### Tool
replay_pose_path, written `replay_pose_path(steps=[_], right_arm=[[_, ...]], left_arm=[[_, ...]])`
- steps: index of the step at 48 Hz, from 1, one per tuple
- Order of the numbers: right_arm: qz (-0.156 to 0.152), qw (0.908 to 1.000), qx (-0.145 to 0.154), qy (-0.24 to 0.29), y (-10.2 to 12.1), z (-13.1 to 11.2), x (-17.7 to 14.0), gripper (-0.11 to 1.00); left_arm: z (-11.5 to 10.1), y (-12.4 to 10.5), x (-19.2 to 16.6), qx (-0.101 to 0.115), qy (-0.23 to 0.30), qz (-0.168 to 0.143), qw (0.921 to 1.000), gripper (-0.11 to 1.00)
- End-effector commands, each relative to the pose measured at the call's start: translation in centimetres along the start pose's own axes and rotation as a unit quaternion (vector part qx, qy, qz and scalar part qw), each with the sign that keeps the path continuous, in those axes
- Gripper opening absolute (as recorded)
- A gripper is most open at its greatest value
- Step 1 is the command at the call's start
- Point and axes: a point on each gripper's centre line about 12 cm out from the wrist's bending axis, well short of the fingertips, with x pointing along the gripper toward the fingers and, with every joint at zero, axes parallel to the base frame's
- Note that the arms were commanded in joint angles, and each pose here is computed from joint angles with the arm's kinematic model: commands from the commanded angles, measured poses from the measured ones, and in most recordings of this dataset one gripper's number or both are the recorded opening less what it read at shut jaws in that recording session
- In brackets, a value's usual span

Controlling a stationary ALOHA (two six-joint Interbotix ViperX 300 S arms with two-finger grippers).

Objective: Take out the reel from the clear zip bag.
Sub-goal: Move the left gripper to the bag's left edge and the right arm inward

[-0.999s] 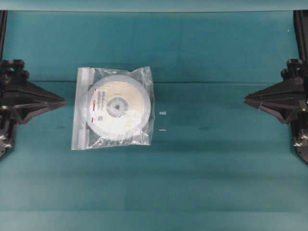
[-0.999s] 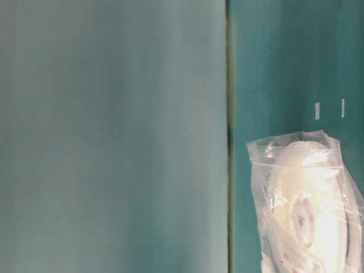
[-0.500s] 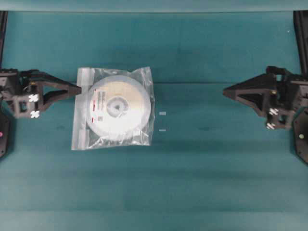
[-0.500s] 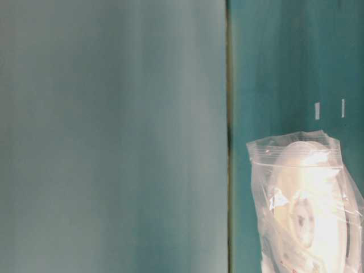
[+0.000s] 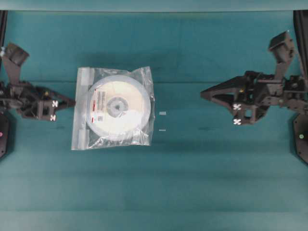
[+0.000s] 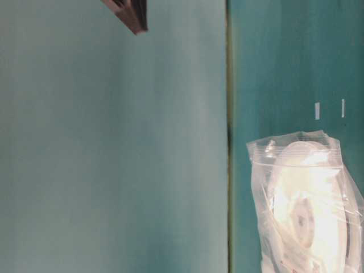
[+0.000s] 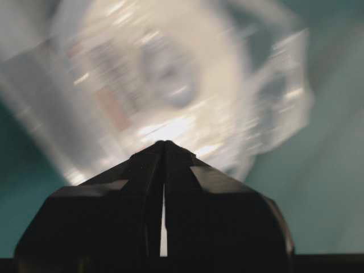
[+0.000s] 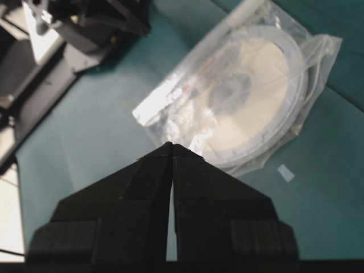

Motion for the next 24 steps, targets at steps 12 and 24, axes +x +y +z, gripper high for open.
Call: replay_pose_path(steps=[12, 24], right_arm=[[-0.008, 0.9999, 0.010, 0.007, 0.6, 0.6, 1.6, 0.00], [-0.017, 0.9995, 0.025, 0.008, 0.2, 0.8, 1.7, 0.00]], left_arm=[[-1.6, 2.0, 1.3, 0.000, 0.003, 0.003, 1.0000, 0.05], [-1.5, 2.1, 2.2, -0.002, -0.004, -0.003, 1.0000, 0.70]])
